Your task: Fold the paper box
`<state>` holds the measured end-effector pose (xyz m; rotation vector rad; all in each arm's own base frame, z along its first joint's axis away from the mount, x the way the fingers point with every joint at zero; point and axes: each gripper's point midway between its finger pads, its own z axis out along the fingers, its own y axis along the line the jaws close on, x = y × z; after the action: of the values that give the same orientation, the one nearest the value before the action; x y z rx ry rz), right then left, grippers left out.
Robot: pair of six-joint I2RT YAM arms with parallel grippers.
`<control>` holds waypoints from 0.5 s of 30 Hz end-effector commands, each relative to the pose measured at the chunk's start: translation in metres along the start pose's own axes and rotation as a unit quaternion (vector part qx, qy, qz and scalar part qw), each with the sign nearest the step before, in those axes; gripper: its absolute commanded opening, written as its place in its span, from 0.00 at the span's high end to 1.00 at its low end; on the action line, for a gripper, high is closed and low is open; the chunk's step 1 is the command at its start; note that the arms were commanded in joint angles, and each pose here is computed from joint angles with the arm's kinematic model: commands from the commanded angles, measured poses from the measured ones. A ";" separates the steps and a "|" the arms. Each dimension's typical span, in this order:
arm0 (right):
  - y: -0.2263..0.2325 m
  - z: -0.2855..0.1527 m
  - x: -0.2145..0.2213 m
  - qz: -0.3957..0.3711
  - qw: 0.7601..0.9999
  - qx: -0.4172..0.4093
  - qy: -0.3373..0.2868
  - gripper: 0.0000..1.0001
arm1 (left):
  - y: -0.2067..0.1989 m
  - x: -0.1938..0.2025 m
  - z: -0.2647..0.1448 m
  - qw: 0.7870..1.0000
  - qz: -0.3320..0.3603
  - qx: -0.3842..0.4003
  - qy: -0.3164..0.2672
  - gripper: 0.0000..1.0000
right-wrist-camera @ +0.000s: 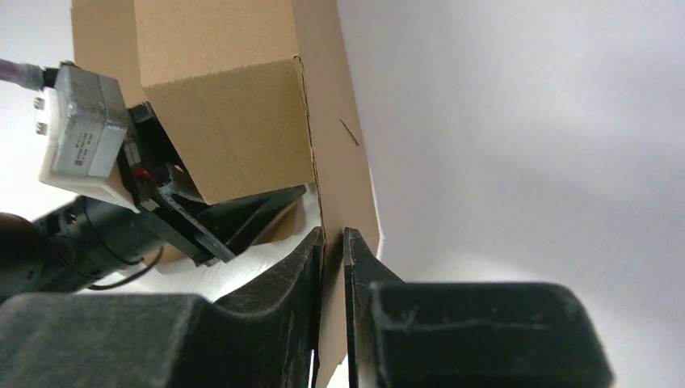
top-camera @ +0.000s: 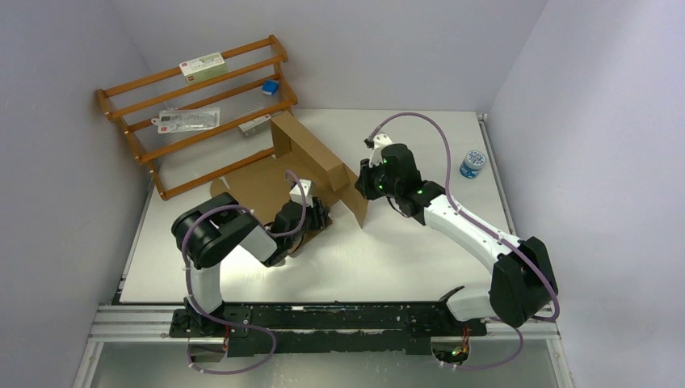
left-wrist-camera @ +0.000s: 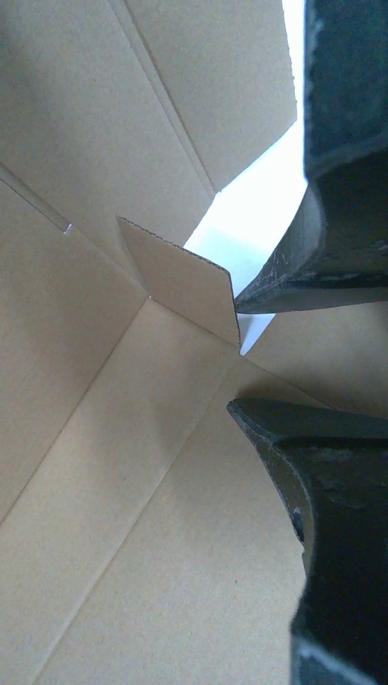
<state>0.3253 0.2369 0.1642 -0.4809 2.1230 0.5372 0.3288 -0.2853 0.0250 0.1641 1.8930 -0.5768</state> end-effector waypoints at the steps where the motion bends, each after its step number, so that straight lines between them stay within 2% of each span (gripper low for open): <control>1: 0.017 -0.001 -0.024 0.048 0.998 -0.019 -0.034 0.83 | -0.007 0.010 -0.001 0.999 -0.043 0.005 0.008 0.52; 9: 0.025 0.001 -0.010 0.033 0.999 0.002 -0.017 0.82 | -0.010 0.018 0.003 0.995 -0.098 -0.014 0.020 0.57; 15: 0.032 0.001 -0.011 0.070 0.997 -0.005 -0.036 0.81 | -0.028 0.009 0.006 0.994 -0.113 -0.006 0.011 0.59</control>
<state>0.3176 0.2551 0.1691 -0.3878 2.1269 0.5653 0.3272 -0.3021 0.0266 -0.0255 1.9211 -0.6860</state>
